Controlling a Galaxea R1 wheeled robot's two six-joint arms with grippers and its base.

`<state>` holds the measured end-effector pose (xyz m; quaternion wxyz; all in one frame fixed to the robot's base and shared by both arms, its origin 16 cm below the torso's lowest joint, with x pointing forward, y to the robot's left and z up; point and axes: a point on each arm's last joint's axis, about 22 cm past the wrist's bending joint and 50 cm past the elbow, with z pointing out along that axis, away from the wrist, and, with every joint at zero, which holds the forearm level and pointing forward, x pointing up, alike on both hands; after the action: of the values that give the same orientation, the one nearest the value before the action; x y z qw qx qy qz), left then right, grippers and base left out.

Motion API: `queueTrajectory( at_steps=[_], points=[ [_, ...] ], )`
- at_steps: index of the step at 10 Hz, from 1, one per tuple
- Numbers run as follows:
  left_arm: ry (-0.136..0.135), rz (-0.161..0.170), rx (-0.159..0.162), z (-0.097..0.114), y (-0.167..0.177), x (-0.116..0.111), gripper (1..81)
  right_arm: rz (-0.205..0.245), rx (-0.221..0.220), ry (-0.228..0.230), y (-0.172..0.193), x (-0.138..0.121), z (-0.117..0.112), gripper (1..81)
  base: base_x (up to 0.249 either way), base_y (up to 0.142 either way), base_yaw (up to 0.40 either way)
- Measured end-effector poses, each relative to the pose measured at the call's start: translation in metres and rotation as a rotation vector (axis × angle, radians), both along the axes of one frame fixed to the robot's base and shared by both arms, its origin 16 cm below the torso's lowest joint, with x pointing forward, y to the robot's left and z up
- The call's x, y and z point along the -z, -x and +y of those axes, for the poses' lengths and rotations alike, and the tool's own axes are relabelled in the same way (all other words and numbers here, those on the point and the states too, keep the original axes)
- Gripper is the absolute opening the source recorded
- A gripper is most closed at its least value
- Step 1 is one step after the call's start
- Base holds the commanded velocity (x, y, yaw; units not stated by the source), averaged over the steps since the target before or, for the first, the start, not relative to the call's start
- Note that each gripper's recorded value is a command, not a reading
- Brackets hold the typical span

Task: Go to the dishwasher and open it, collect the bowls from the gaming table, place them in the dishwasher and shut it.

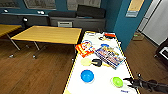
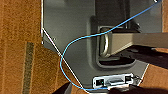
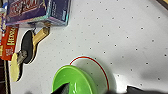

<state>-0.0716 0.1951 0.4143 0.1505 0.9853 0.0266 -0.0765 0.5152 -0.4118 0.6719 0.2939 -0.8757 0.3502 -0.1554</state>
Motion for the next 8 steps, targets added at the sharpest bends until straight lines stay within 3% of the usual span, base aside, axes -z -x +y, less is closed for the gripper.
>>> queueTrajectory(
  at_steps=[4, 7, 8],
  points=[
    [-0.003, 0.008, -0.012, 0.000, 0.001, 0.000, 81.1, 0.007, 0.002, -0.024, -0.018, 0.020, 0.037, 81.1, 0.000, 0.000, 0.000],
    [-0.006, 0.010, -0.019, 0.001, 0.001, 0.000, 81.1, 0.012, 0.023, -0.011, -0.024, 0.030, 0.039, 81.1, 0.000, 0.000, 0.000],
    [-0.009, 0.011, -0.018, 0.003, 0.001, 0.000, 81.1, 0.022, 0.028, -0.012, -0.023, 0.036, 0.041, 1.0, 0.000, 0.000, 0.000]
  ],
)
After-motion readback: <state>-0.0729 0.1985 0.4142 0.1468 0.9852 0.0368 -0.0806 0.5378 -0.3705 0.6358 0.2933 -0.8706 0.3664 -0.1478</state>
